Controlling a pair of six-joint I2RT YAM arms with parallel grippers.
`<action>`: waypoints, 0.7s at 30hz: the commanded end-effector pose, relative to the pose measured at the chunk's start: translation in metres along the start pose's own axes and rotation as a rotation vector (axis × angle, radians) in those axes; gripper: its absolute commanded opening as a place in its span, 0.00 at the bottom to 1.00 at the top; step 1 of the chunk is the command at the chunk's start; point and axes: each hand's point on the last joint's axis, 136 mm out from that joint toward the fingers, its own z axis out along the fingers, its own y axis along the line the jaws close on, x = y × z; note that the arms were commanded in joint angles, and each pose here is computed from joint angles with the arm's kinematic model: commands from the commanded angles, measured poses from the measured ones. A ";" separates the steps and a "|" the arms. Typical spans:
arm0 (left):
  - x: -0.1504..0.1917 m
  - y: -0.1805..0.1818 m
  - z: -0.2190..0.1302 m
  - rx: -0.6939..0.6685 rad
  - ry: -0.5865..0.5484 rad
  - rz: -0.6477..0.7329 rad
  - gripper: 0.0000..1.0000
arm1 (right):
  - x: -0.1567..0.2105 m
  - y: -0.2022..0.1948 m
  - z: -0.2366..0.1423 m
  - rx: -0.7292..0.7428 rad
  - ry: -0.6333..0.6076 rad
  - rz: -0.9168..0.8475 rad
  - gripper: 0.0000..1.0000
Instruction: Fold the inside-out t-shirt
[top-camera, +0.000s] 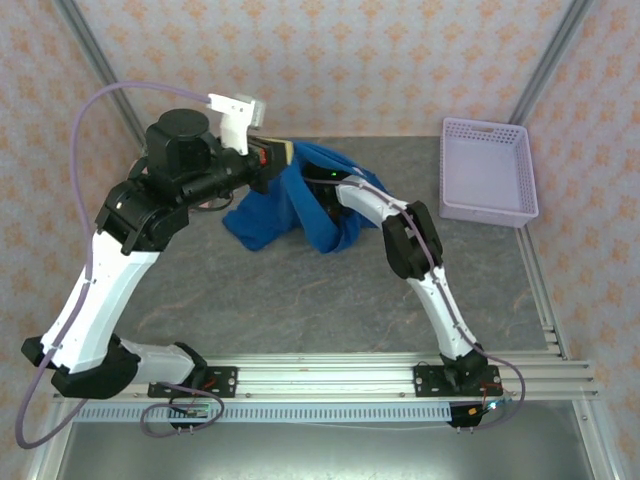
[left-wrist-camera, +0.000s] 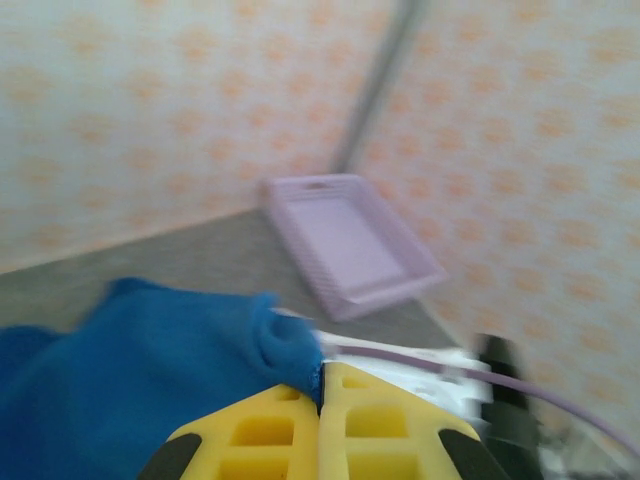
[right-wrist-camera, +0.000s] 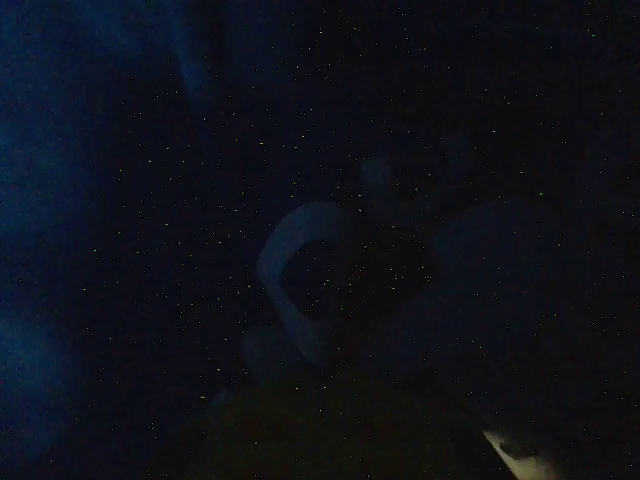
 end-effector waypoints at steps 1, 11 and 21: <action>0.012 0.109 0.000 -0.481 -0.025 -0.057 0.00 | 0.033 -0.001 -0.037 -0.080 0.052 -0.012 0.00; 0.129 0.273 0.081 -0.777 0.269 -0.272 0.00 | 0.030 0.042 -0.192 -0.488 -0.431 0.034 0.00; 0.226 0.357 0.099 -0.913 0.405 -0.448 0.00 | 0.032 0.013 -0.241 -0.414 -0.543 -0.003 0.00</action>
